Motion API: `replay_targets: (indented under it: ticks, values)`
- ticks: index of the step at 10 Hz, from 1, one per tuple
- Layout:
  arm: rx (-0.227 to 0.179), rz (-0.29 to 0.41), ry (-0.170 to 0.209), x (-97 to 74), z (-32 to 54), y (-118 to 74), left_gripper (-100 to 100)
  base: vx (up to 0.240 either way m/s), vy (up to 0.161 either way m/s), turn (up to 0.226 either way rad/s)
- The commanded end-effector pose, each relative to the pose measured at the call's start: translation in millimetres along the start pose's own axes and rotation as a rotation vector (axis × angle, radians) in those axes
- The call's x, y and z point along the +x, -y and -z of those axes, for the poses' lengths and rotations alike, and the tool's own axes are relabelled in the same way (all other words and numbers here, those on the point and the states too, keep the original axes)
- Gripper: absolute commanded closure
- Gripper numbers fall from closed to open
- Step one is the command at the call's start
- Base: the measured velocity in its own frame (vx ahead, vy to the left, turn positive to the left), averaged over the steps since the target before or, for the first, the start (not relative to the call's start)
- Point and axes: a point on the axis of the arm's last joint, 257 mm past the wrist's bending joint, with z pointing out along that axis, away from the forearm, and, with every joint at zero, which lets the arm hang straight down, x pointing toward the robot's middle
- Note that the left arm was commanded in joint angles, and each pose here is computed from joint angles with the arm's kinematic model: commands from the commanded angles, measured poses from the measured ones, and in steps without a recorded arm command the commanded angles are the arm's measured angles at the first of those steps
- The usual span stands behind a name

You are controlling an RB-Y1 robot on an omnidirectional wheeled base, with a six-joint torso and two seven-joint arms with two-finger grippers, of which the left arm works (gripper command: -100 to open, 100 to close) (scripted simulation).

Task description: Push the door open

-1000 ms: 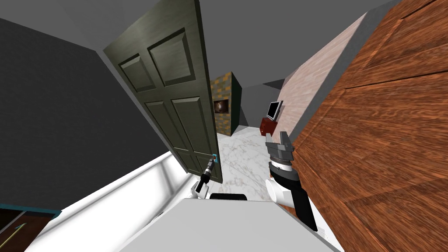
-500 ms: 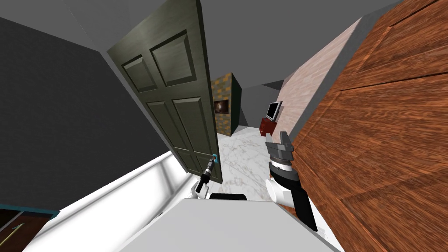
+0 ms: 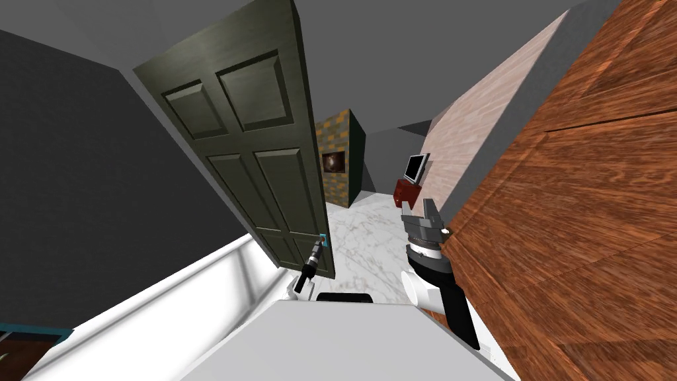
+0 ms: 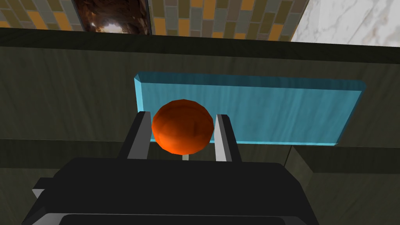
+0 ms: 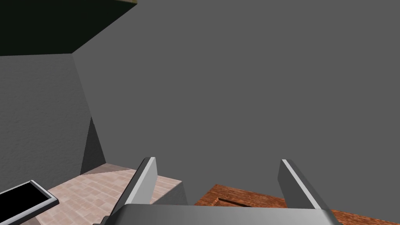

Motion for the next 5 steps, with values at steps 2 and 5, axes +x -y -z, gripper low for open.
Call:
replay_targets:
  ticks: [2, 5]
  values:
    - [0.010, -0.009, 0.048, -23.0, -4.3, 5.6, 100, 0.204, -0.087, 0.048]
    - [0.010, -0.011, 0.101, -44.9, -2.7, 6.2, 100, 0.204, -0.103, 0.061]
